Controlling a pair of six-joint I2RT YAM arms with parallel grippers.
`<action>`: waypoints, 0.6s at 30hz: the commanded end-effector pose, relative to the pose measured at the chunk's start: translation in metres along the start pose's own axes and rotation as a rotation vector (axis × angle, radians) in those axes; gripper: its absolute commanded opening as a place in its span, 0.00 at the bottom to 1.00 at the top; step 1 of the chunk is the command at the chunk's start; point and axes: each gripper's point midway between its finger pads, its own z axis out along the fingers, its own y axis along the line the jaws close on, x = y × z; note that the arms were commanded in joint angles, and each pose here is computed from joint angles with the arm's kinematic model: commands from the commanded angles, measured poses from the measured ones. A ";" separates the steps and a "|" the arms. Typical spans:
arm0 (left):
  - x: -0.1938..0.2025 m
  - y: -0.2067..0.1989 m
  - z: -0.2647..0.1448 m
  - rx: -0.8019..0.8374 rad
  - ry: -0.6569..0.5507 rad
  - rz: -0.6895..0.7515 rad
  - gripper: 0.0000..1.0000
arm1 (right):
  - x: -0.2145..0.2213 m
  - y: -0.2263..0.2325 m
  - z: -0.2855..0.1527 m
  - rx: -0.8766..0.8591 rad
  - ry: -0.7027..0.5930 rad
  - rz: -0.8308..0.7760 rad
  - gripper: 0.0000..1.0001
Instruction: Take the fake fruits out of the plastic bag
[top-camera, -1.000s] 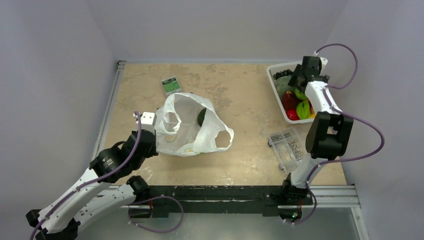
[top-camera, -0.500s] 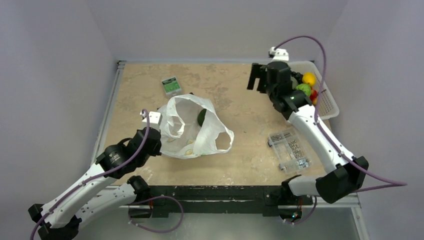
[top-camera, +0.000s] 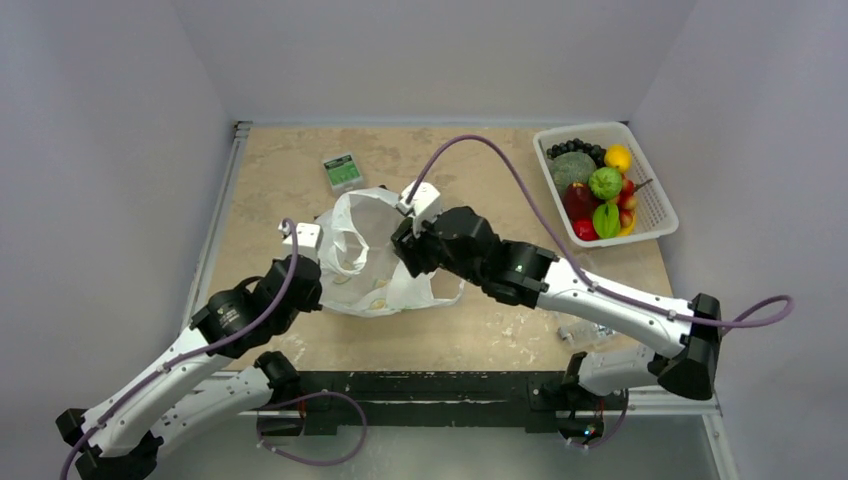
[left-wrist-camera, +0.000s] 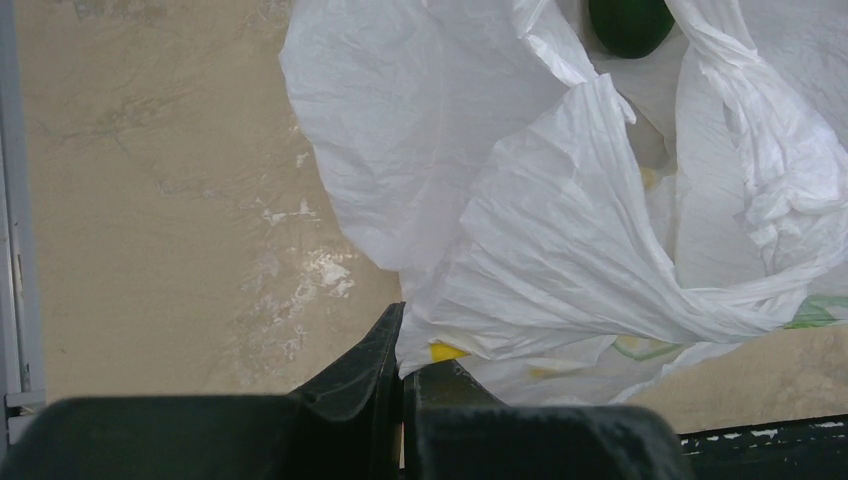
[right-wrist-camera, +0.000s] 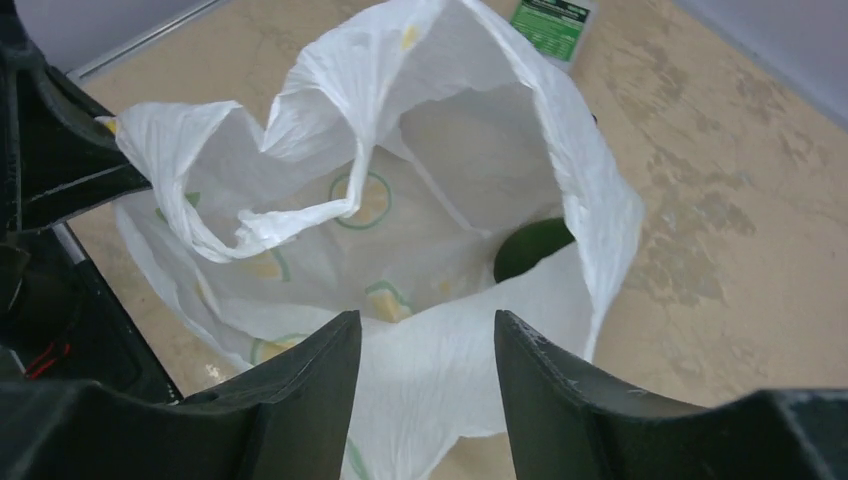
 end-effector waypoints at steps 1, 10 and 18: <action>-0.015 0.000 -0.006 0.004 -0.060 -0.036 0.00 | 0.000 0.022 0.030 -0.018 -0.020 -0.120 0.47; -0.016 0.005 -0.009 -0.012 -0.080 -0.044 0.00 | 0.038 0.009 0.107 0.135 0.011 -0.215 0.38; -0.016 0.003 -0.009 -0.007 -0.078 -0.034 0.00 | 0.067 -0.012 0.155 0.236 0.063 -0.230 0.45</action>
